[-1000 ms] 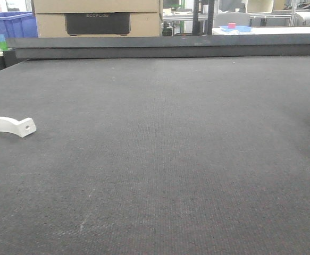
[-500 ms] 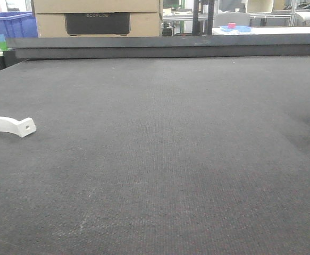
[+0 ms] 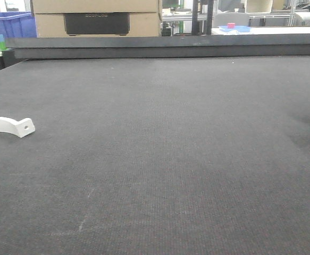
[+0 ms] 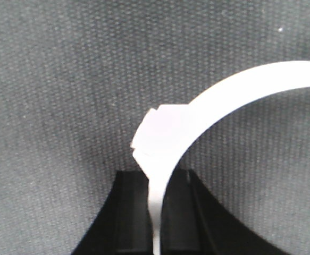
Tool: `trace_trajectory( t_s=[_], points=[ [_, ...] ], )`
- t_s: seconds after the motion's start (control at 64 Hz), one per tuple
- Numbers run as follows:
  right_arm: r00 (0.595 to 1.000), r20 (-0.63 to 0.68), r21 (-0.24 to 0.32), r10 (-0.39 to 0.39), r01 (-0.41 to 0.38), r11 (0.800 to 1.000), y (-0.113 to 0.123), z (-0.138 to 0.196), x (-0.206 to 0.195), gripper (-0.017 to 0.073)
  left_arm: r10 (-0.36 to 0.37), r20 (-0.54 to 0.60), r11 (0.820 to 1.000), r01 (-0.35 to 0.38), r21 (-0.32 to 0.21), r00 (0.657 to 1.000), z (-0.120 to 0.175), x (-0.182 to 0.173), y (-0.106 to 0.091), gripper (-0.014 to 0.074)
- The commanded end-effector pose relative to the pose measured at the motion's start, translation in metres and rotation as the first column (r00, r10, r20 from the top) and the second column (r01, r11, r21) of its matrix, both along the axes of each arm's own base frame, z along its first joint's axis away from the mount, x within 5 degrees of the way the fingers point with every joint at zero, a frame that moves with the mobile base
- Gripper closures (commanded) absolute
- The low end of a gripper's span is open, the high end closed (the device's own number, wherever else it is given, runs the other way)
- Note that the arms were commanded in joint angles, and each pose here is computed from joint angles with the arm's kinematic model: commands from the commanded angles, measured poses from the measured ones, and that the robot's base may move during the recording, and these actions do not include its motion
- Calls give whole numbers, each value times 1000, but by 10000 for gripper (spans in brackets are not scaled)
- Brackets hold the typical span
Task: Grab PVC pipe and place in blue bin
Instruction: 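Close both grippers on opposite ends of the white curved clamp, then lift the white clamp off the table with both grippers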
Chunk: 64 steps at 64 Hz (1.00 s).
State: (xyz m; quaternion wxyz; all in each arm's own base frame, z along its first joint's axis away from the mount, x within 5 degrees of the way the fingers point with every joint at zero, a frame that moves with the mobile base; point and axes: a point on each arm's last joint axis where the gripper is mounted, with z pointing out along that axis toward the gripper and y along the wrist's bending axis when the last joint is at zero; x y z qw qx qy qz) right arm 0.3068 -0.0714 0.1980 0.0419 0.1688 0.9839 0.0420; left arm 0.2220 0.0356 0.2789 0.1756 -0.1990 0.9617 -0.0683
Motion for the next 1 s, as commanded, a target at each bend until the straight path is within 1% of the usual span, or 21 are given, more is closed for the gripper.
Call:
trace_trajectory(
  t_s=[0.0, 0.094, 0.156, 0.203, 0.312, 0.375, 0.438, 0.469, 0.672, 0.734, 0.844, 0.984],
  points=[
    [1000, 17, 8, -10, 10, 1000, 0, 3, 4, 727, -46, -17, 999, 46, 10, 999, 4, 8, 4, 704],
    [999, 35, 5, 9, -9, 1000, 3, 16, 6, 727, -118, -38, 992, 119, 31, 992, 0, 25, 5, 704],
    [998, 49, 2, 35, -35, 999, 9, 27, 6, 727, -134, -70, 989, 138, 55, 988, -6, 36, 9, 698],
    [997, 59, 0, 50, -50, 999, 13, 34, 4, 727, -142, -91, 986, 149, 74, 986, -10, 44, 12, 673],
    [991, 97, -10, 91, -91, 996, 26, 52, -1, 727, -152, -141, 981, 167, 100, 978, -21, 62, 19, 533],
    [985, 116, -16, 125, -124, 992, 35, 59, -4, 727, -155, -150, 978, 174, 119, 976, -26, 73, 23, 426],
    [981, 129, -20, 142, -141, 990, 41, 63, -5, 727, -155, -142, 977, 173, 126, 978, -31, 83, 26, 365],
    [980, 133, -21, 149, -148, 989, 43, 64, -5, 727, -155, -141, 977, 173, 127, 978, -34, 87, 27, 349],
    [978, 137, -22, 159, -158, 987, 46, 64, -5, 727, -162, -195, 976, 186, 112, 967, -62, 103, 29, 342],
    [977, 140, -23, 159, -157, 987, 46, 64, -4, 727, -182, -225, 972, 209, 105, 957, -70, 105, 30, 342],
    [974, 163, -30, 157, -154, 988, 46, 65, -2, 727, -212, -251, 966, 242, 95, 945, -77, 106, 30, 352],
    [973, 170, -33, 156, -153, 988, 46, 65, -1, 727, -212, -259, 966, 243, 91, 942, -80, 106, 30, 356]
  ],
)
